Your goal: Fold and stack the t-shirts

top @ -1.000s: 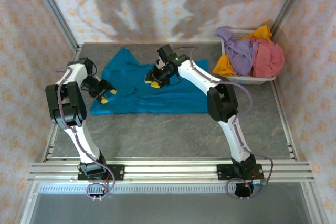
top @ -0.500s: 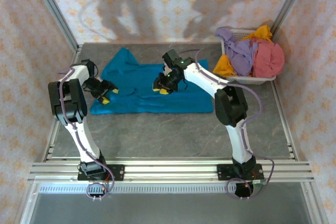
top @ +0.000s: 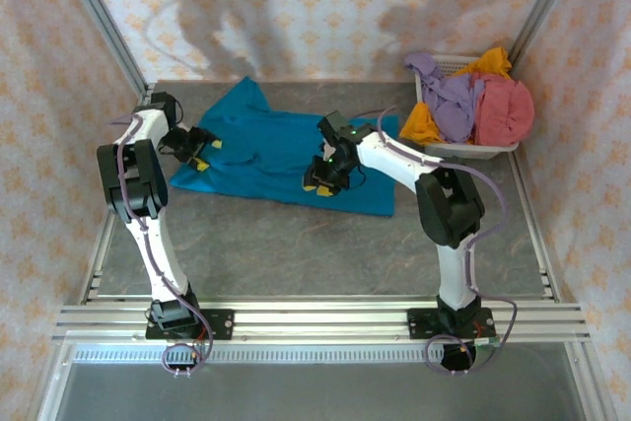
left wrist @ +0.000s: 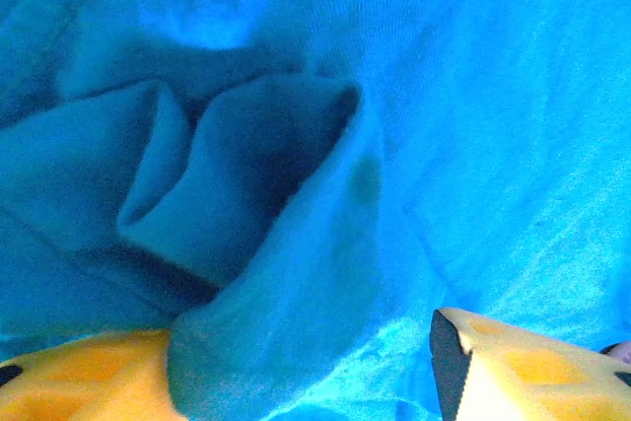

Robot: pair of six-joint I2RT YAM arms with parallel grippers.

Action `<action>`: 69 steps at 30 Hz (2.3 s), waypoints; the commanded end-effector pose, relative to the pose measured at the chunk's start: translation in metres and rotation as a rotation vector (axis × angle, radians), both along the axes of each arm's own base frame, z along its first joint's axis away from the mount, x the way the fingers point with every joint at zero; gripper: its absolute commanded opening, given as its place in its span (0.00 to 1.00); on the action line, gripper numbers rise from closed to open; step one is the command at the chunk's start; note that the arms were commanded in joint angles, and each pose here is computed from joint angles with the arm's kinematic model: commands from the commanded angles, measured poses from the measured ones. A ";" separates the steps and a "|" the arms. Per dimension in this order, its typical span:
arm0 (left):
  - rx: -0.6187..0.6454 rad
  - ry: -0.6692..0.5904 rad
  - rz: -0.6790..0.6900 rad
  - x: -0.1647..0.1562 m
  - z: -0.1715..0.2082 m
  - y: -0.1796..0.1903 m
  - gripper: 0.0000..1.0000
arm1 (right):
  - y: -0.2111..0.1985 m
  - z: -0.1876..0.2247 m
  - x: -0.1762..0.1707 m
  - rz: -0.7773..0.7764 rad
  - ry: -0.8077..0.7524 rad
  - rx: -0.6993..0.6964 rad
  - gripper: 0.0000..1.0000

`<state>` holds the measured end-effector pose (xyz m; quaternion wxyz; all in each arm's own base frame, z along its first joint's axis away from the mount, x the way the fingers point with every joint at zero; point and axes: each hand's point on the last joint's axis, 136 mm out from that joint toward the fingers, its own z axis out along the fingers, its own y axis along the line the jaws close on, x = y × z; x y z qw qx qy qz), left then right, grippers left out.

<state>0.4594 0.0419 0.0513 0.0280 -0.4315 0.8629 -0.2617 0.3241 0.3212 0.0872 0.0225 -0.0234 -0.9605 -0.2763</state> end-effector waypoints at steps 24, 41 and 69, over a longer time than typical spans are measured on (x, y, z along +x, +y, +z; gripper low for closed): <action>-0.144 -0.365 0.115 0.108 0.062 -0.022 0.64 | -0.027 -0.030 -0.013 -0.079 -0.026 -0.043 0.37; 0.197 -0.074 -0.030 -0.026 -0.013 0.009 0.66 | -0.018 -0.020 0.006 -0.073 -0.050 -0.013 0.38; 0.269 0.063 -0.055 -0.175 -0.019 -0.009 0.77 | -0.097 -0.051 -0.091 -0.007 0.141 -0.156 0.39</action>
